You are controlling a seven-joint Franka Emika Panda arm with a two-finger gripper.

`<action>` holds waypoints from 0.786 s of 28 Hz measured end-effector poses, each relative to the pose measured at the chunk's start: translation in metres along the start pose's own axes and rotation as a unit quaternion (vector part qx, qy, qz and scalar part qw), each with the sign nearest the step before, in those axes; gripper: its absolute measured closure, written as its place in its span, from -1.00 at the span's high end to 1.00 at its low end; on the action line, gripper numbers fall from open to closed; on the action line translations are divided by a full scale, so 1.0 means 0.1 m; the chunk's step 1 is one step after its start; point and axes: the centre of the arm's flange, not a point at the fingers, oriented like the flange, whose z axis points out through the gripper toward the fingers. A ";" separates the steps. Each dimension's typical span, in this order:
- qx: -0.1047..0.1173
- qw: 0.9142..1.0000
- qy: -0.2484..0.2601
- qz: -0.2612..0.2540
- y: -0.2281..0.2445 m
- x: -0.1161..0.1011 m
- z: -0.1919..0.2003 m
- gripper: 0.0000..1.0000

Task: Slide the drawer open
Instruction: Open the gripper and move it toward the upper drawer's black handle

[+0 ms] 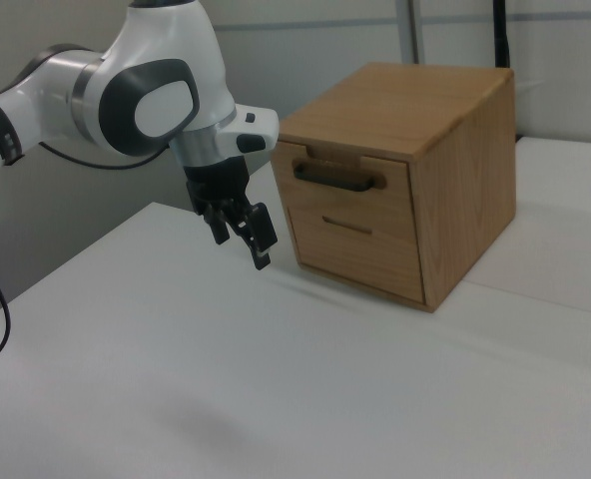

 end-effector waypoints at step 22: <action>0.109 0.837 0.153 0.515 -0.10 0.52 0.07 1.00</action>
